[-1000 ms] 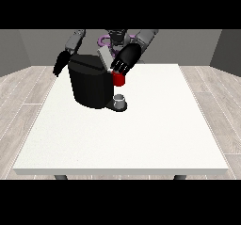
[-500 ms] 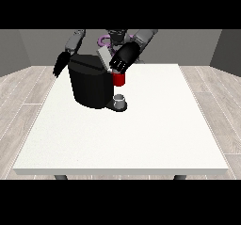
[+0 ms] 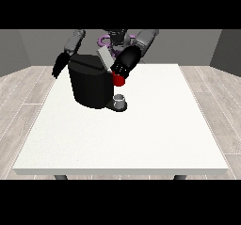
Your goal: Insert the coffee pod into the coffee machine and close the lid
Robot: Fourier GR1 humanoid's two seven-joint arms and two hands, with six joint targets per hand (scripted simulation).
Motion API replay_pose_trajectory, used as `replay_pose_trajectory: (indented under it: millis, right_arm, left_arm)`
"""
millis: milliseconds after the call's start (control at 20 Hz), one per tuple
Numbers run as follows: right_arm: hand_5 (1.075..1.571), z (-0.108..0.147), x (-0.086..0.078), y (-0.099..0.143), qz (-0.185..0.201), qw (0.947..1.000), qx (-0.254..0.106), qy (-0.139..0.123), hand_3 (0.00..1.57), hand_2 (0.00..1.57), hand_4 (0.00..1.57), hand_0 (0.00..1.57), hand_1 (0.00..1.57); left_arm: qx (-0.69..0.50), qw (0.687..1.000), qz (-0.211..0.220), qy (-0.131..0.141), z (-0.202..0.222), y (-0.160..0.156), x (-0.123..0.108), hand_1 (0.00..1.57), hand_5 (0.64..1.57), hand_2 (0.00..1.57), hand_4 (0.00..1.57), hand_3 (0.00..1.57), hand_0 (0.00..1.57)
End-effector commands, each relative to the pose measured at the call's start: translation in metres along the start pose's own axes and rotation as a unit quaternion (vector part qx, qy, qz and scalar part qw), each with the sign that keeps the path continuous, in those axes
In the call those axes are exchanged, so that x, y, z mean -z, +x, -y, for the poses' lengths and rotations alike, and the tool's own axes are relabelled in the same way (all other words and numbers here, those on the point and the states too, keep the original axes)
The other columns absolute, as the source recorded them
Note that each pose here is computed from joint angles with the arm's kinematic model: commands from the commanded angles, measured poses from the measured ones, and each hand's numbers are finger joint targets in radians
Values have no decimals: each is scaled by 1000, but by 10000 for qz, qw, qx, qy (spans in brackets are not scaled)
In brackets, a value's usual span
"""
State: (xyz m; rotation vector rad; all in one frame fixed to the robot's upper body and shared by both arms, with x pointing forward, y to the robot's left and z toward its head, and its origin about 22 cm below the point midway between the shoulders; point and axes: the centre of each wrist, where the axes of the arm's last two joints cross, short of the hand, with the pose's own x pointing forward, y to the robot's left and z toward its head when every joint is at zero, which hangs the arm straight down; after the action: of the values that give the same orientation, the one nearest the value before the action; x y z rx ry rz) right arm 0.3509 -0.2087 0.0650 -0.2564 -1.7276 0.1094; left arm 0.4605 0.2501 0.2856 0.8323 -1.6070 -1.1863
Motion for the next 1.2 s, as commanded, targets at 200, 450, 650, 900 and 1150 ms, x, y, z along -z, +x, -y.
replay_pose_trajectory:
  millis: [200, 450, 650, 900, 1150]
  right_arm:
    - [1571, 8, -3, -8, 182, 9998, 17, 24, 0, 0, 41, 0, 0]
    - [1571, -3, -4, -14, 135, 9998, -74, -84, 0, 0, 109, 0, 0]
    - [1571, -16, 4, 15, 270, 9995, -158, 44, 0, 0, 218, 0, 0]
    - [1571, -4, -4, -1, 330, 9993, -143, 94, 0, 0, 161, 0, 0]
    - [1571, 3, 6, 13, 206, 9996, -190, -67, 0, 0, 207, 0, 0]
  left_arm:
    - [-159, 9996, 148, 184, -9, -4, -2, 1110, 1571, 1122, 0, 969, 1110]
    - [-111, 9972, 456, 576, -12, 15, 4, 1233, 1571, 1201, 0, 947, 1233]
    - [40, 9973, 339, 652, -11, 4, 2, 1224, 1571, 1202, 0, 978, 1224]
    - [320, 9953, 386, 832, -35, -16, -13, 1144, 1571, 1115, 0, 841, 1144]
    - [529, 9941, 523, 789, -18, -18, -12, 815, 1571, 912, 0, 662, 815]
